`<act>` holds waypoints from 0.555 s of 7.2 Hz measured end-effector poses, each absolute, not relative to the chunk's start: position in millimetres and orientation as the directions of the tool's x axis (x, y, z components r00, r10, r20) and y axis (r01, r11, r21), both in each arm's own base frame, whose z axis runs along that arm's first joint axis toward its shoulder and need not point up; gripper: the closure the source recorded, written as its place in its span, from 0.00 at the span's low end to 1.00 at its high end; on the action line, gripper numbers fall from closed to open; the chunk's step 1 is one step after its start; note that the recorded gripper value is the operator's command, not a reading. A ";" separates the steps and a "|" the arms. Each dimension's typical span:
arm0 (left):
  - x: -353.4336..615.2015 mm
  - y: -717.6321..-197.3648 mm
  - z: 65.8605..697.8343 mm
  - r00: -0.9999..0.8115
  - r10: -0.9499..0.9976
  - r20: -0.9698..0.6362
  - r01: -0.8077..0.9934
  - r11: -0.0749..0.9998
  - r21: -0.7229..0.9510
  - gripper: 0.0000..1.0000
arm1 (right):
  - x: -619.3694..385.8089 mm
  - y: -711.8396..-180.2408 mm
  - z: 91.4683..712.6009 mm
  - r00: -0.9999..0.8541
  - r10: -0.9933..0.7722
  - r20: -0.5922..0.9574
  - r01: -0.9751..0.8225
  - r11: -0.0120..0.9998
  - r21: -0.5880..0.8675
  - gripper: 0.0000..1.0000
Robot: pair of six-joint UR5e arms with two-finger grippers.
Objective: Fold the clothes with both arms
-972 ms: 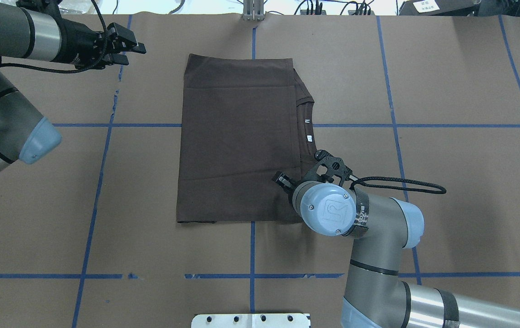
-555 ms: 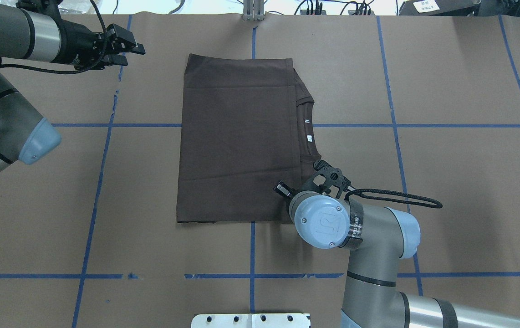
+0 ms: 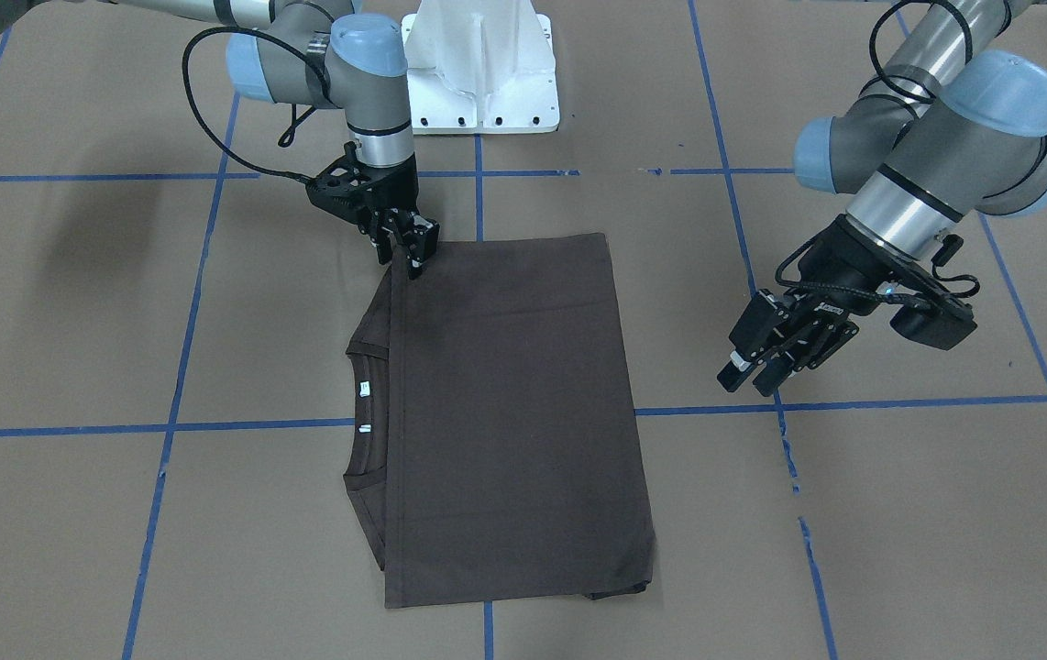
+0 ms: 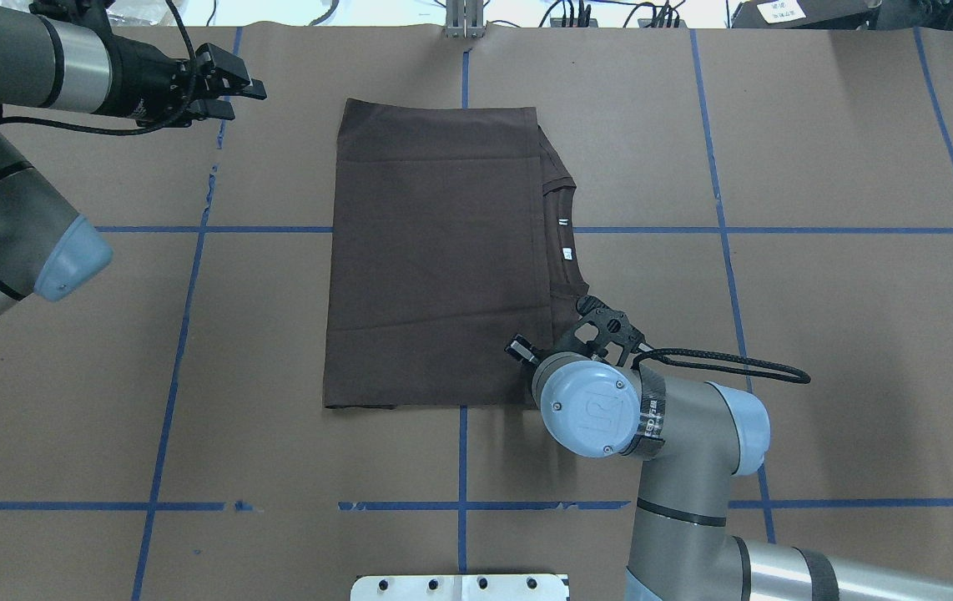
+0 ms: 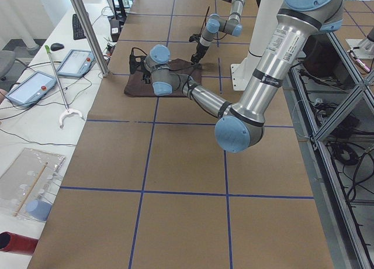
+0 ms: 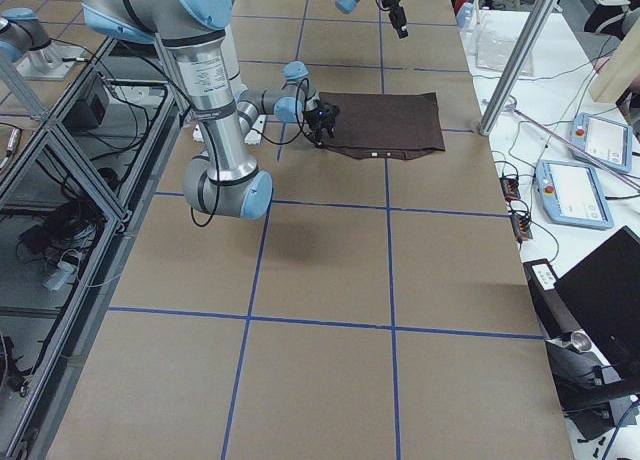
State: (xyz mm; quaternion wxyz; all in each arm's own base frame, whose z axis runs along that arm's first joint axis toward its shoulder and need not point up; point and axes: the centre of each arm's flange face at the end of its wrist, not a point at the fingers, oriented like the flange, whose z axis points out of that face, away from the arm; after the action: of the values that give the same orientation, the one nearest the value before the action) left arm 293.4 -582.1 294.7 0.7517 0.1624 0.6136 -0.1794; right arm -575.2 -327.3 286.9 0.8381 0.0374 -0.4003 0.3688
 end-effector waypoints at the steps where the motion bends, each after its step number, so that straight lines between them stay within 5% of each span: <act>1: 292.3 -581.7 293.5 0.181 -0.069 -0.981 0.470 0.882 0.025 0.37 | -577.2 -327.3 288.3 0.409 0.590 0.696 -0.649 0.725 -0.232 0.57; 3: 290.2 -579.7 290.8 0.177 -0.066 -0.982 0.471 0.882 0.026 0.37 | -580.1 -328.0 289.7 0.413 0.590 0.694 -0.649 0.725 -0.230 0.57; 4: 289.8 -579.2 290.4 0.176 -0.065 -0.982 0.471 0.882 0.026 0.37 | -580.9 -328.1 290.3 0.415 0.588 0.694 -0.649 0.726 -0.228 0.93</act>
State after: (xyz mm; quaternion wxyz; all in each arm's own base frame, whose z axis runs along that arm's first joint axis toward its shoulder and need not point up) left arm 289.8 -579.2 290.4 0.7489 0.1646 0.6165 -0.1791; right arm -580.9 -328.1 290.3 0.8404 0.0381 -0.3960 0.3680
